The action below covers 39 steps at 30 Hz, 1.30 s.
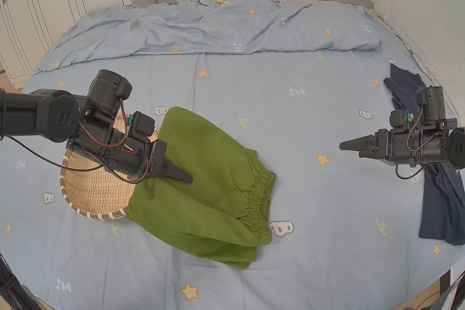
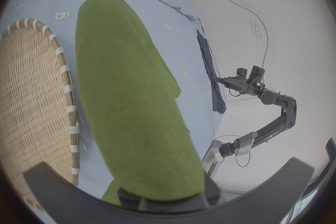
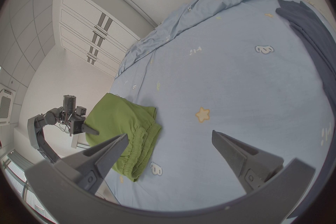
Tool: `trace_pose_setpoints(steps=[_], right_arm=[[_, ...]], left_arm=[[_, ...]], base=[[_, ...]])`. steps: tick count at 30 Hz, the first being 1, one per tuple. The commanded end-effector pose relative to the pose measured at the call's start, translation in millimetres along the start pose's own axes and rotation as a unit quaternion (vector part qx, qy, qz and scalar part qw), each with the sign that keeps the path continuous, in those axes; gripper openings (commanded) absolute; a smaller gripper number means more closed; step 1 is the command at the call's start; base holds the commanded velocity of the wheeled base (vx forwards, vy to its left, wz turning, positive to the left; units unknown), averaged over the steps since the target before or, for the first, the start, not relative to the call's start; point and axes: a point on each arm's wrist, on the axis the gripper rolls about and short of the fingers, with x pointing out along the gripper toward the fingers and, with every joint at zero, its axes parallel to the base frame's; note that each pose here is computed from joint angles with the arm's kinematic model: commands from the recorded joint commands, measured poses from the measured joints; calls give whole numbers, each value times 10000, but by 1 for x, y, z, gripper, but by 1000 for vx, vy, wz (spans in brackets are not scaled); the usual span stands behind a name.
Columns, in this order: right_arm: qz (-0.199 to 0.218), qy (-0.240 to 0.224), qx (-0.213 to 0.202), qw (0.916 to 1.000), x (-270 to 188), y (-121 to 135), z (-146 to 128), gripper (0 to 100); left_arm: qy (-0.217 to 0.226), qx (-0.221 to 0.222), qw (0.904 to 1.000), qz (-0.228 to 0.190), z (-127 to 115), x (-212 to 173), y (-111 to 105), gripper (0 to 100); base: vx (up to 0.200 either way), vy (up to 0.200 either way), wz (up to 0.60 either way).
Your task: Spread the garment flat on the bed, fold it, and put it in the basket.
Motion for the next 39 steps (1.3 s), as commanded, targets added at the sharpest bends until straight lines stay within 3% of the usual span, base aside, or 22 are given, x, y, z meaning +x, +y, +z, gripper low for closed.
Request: trace_pose_setpoints(steps=[1,10,16,23,27,30,31,39], right_arm=[[-7,-14,1,10000,0,-1,0,100],[-3,-4,1,10000,0,0,0,100],[-6,-43,-12,10000,-2,0,1,100],[-32,-68,2,10000,-4,-1,2,100],[-26,-65,-1,10000,-4,-1,1,100],[-21,-61,-5,10000,-4,0,1,100],[-3,-55,-20,10000,-3,1,1,100],[29,-3,-30,10000,-2,3,-2,100]], left_arm=[[-170,305,9994,16,-2,-12,-23,0],[-999,734,9922,115,-7,-63,-51,0],[-1905,809,9780,273,-12,-109,-57,0],[-2723,506,9578,764,1,-141,-25,0],[-3125,91,9455,911,9,-150,3,0],[-3145,-13,9446,935,9,-151,8,0],[-3080,-275,9450,1063,5,-147,26,0],[-2733,-1078,9463,1350,-20,-136,67,0]], base=[[0,0,0],[0,0,0],[0,0,0],[0,0,0],[0,0,0],[0,0,0],[0,0,0],[0,0,0]])
